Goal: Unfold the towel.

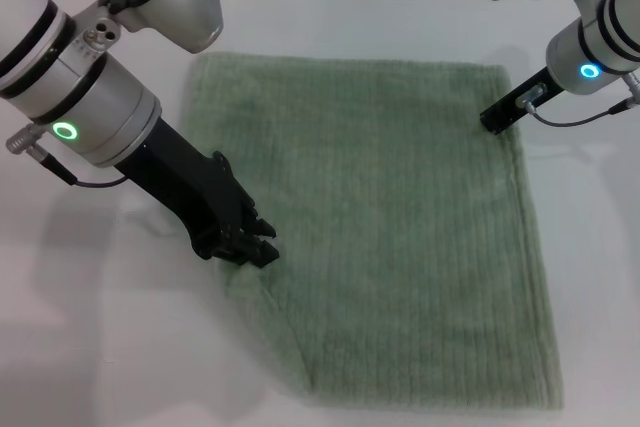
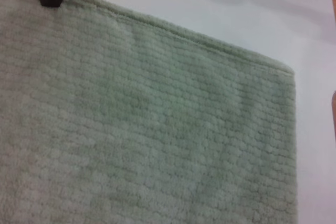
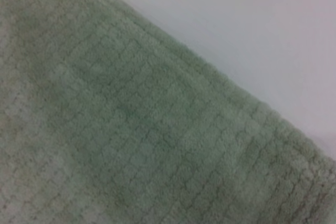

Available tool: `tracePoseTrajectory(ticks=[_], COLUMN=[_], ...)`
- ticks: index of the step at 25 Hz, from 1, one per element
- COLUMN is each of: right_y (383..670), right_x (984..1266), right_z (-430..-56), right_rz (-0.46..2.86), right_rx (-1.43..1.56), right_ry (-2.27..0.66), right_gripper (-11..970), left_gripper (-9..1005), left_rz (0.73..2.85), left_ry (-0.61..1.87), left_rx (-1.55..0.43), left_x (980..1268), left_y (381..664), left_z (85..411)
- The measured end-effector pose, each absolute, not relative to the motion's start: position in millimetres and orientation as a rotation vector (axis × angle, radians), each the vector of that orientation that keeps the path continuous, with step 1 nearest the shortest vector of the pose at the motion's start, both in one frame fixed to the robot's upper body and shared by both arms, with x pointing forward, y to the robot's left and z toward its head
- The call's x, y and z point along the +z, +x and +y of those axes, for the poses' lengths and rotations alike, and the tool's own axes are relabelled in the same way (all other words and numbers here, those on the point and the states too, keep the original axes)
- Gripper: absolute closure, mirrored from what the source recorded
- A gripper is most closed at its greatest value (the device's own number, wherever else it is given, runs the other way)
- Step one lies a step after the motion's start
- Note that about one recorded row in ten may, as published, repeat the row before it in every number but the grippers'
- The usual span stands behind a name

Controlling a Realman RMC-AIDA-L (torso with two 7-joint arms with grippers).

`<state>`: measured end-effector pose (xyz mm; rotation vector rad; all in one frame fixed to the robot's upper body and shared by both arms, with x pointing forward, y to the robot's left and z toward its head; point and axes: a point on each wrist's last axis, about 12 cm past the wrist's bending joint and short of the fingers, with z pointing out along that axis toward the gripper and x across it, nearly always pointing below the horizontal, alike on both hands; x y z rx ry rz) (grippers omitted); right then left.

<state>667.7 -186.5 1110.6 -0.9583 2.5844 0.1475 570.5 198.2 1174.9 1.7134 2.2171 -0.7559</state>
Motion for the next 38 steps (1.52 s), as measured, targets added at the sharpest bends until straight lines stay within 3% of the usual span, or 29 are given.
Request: tracePoseTrajectory(ticks=[9,18,25,31,38], right_y=[668.3,668.6,669.0,669.1,670.8], right_x=[1111.5,1112.0,1112.4,1112.6,1114.2], right_z=[-185.5,-185.3,-184.7,-184.6,-184.7], right_rz=[2.580,2.577,2.575,2.575,2.560], right_rx=[0.148,0.149,0.147,0.146,0.136], right_ry=[-0.962,-0.962,-0.964,-0.965,-0.971], right_gripper=[960,960,960,960,960], left_gripper=[781,784,786,788,791], left_rz=[2.240,2.296,2.266,2.344,2.138], left_ry=[1.709,1.739,1.769,1.776,1.689], left_rx=[-0.721,-0.652,-0.745,-0.730,-0.766], left_x=[1173.3,1174.2,1191.5,1188.1,1202.4], left_y=[571.2,571.5,561.9,558.1,564.8], left_z=[202.6,212.5,226.4,226.3,222.3])
